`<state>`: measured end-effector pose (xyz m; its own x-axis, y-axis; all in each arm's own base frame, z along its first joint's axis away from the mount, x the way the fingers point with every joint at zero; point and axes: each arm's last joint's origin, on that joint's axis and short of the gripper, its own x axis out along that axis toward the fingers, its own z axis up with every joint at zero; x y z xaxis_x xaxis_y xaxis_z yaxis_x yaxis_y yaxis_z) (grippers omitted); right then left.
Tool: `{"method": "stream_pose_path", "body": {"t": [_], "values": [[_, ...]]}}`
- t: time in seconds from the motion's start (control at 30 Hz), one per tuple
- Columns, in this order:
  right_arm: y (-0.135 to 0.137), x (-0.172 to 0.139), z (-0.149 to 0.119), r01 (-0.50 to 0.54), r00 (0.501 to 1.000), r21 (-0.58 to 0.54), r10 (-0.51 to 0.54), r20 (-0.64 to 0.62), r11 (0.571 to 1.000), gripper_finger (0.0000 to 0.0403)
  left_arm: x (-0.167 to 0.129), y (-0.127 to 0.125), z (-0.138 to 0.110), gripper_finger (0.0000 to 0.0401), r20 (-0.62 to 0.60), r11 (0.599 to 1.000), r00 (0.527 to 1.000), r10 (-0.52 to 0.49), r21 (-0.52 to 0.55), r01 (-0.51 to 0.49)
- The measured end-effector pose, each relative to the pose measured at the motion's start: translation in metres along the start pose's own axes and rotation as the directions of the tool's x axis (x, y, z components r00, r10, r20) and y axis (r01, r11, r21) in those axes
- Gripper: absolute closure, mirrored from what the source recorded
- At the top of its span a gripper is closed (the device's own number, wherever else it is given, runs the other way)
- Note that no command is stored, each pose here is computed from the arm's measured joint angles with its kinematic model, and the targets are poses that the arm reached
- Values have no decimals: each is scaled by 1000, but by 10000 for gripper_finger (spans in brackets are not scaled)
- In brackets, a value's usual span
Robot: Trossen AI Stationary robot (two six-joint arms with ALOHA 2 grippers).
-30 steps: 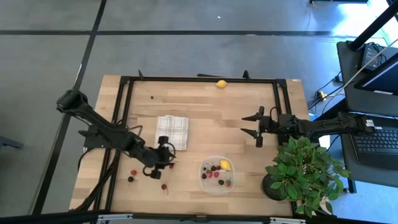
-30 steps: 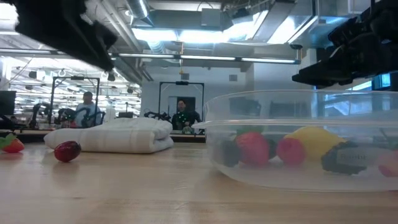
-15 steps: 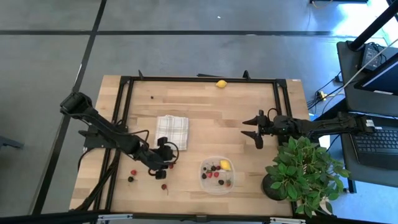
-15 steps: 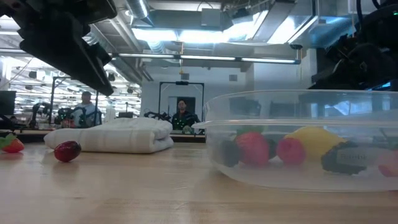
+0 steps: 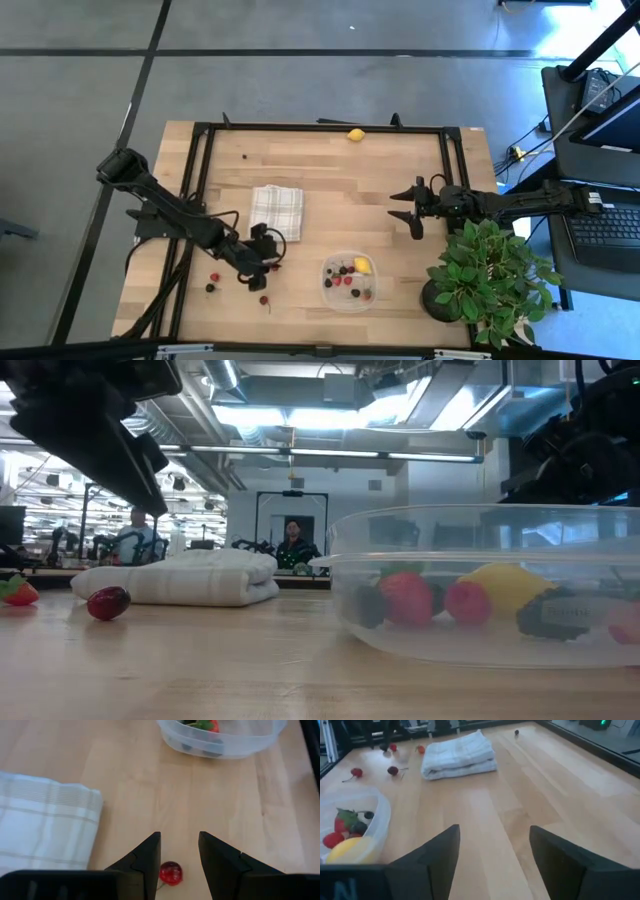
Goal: Pick and placing Produce into tupperware
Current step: Put the top red cherry into the transparent container
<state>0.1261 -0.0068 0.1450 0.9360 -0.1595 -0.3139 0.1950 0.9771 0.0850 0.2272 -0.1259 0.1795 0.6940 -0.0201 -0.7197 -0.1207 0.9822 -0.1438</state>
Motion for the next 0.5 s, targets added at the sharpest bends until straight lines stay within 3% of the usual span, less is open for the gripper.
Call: {"method": "stream_pose_path", "body": {"t": [0.37, 0.5], "values": [[0, 0, 0, 2, 1000, -40, -2, -2, 999, 162, 0, 7, -8, 275, -82, 997, 995, 61, 45, -57], [0, 0, -1, 2, 1000, -41, -2, -8, 999, 162, 0, 8, -6, 275, -56, 997, 995, 78, -7, -78]]}}
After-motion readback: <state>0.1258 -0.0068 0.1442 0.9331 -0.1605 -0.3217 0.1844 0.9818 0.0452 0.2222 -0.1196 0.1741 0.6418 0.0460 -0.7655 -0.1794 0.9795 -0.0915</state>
